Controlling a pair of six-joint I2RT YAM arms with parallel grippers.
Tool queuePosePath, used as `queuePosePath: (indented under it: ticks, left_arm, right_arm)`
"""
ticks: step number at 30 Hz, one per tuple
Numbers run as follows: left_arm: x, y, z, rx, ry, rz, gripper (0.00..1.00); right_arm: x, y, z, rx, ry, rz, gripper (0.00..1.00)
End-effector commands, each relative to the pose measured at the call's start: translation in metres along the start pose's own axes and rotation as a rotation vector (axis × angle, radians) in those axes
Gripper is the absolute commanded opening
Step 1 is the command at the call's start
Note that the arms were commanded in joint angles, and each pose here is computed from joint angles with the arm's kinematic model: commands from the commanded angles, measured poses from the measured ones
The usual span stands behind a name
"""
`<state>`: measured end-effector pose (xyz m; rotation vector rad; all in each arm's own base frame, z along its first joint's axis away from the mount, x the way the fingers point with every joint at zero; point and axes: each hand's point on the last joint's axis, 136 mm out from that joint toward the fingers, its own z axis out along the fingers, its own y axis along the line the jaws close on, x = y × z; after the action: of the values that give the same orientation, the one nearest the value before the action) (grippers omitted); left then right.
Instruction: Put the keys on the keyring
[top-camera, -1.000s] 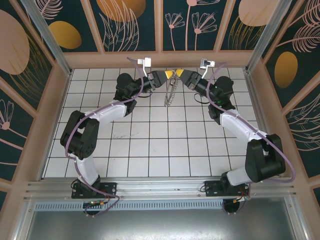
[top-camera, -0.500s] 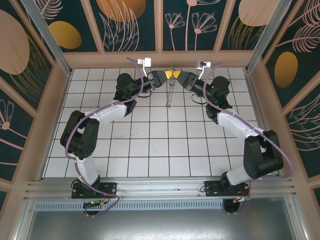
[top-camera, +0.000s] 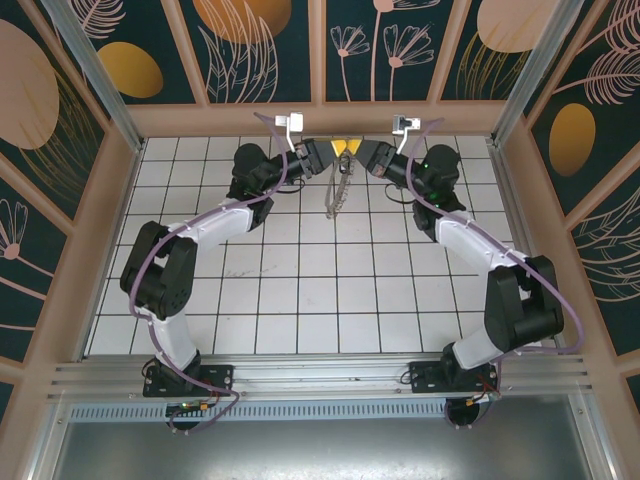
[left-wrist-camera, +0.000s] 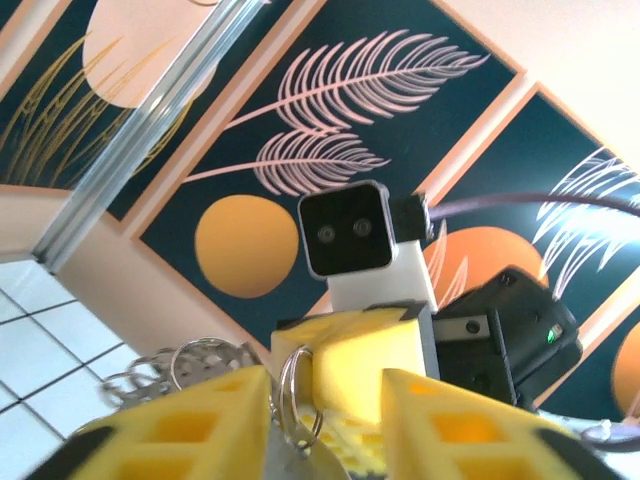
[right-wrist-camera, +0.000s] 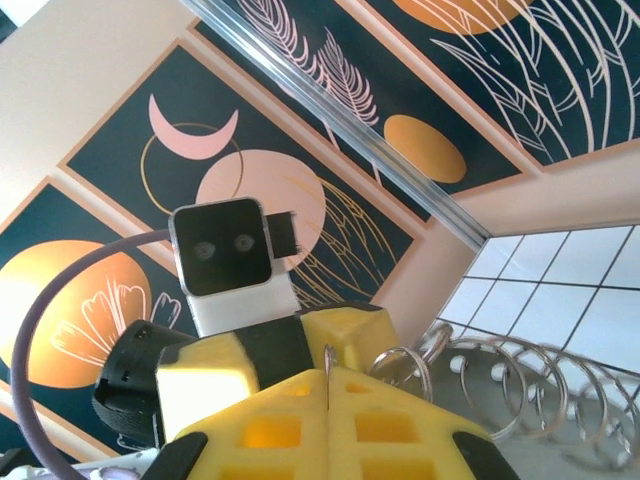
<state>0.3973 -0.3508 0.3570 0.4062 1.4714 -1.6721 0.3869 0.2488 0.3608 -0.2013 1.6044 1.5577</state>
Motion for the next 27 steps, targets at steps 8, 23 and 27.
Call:
queuePosePath:
  ticks: [8, 23, 27]
  left_arm:
    - [-0.031, 0.005, -0.018, -0.116, 0.085, 0.200, 0.48]
    - [-0.009, 0.020, -0.008, -0.043, 0.303, 0.206, 0.41]
    - [-0.001, 0.026, -0.008, -0.033, 0.326, 0.183, 0.40]
  right_arm:
    - [-0.008, 0.002, -0.008, -0.066, 0.237, -0.199, 0.00]
    - [0.008, -0.032, -0.003, -0.101, 0.405, -0.198, 0.00]
    - [0.011, -0.033, -0.002, -0.107, 0.412, -0.193, 0.00]
